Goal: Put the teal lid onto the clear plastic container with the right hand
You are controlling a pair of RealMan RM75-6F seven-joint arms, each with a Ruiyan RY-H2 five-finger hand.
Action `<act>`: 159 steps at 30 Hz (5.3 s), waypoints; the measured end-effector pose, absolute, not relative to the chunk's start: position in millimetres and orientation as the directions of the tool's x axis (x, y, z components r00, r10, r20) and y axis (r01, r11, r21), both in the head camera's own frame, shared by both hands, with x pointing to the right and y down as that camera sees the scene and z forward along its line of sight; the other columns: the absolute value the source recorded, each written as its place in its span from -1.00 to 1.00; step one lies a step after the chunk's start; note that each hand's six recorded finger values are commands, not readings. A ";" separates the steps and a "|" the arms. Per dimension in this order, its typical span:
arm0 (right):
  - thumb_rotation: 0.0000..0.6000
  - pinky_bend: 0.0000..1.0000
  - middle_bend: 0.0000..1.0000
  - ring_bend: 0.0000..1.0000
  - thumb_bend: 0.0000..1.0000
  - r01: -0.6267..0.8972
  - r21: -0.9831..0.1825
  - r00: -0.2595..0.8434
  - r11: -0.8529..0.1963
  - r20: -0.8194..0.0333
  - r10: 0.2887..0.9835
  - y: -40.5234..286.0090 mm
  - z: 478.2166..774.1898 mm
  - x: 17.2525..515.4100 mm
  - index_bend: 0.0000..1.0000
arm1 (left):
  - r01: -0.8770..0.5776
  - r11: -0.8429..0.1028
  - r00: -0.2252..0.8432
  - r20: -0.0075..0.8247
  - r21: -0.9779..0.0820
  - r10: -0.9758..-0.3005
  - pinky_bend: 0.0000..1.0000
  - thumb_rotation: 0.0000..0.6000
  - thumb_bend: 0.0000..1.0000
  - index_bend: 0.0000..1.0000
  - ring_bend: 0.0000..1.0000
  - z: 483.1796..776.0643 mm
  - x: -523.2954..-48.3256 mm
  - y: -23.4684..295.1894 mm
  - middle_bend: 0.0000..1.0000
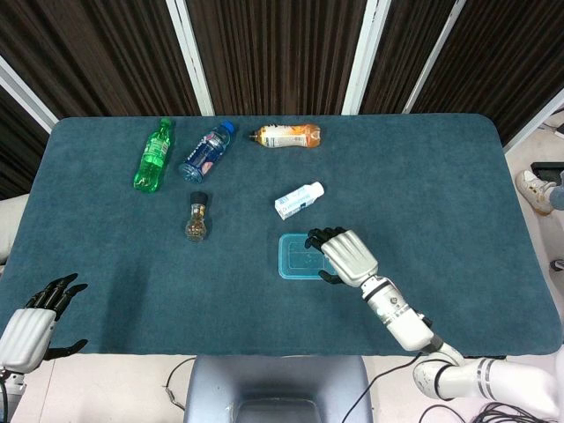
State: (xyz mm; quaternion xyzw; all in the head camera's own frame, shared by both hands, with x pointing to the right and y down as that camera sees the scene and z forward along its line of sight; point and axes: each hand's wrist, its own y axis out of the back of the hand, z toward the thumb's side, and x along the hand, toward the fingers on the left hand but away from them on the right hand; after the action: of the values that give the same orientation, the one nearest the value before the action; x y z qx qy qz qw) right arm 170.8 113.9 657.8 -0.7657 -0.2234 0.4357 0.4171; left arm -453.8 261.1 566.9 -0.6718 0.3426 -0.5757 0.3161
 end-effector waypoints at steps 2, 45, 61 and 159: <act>1.00 0.04 -0.23 -0.23 -0.20 -0.034 -0.839 0.510 -0.543 -0.482 0.713 112.1 660.3 166.1 -0.01 | -0.097 -0.565 0.102 0.557 -0.819 -0.824 -0.50 1.00 -0.12 -0.61 -0.80 566.9 -453.9 261.0 -0.85; 1.00 0.04 -0.23 -0.24 -0.20 -0.166 -0.780 0.436 -0.603 -0.606 0.665 120.6 717.9 154.3 -0.07 | -0.110 -0.568 0.102 0.559 -0.816 -0.823 -0.50 1.00 -0.12 -0.61 -0.80 565.8 -455.8 260.2 -0.83; 1.00 0.02 -0.23 -0.26 -0.20 -0.148 -0.771 0.439 -0.620 -0.612 0.657 123.4 722.4 159.6 -0.09 | -0.112 -0.567 0.103 0.558 -0.816 -0.824 -0.50 1.00 -0.12 -0.61 -0.80 565.1 -456.2 260.3 -0.83; 1.00 0.01 -0.23 -0.28 -0.20 -0.035 -0.689 0.651 -0.724 -0.566 0.506 160.0 704.2 128.3 -0.10 | -0.112 -0.568 0.103 0.559 -0.815 -0.822 -0.50 1.00 -0.12 -0.61 -0.80 564.5 -456.0 261.1 -0.81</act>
State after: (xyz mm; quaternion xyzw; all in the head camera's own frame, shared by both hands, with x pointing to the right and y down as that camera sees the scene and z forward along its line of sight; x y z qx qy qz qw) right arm 128.3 160.0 704.2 -0.8408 -0.1400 0.3936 0.3442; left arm -456.0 261.1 564.5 -0.6750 0.3461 -0.5732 0.3099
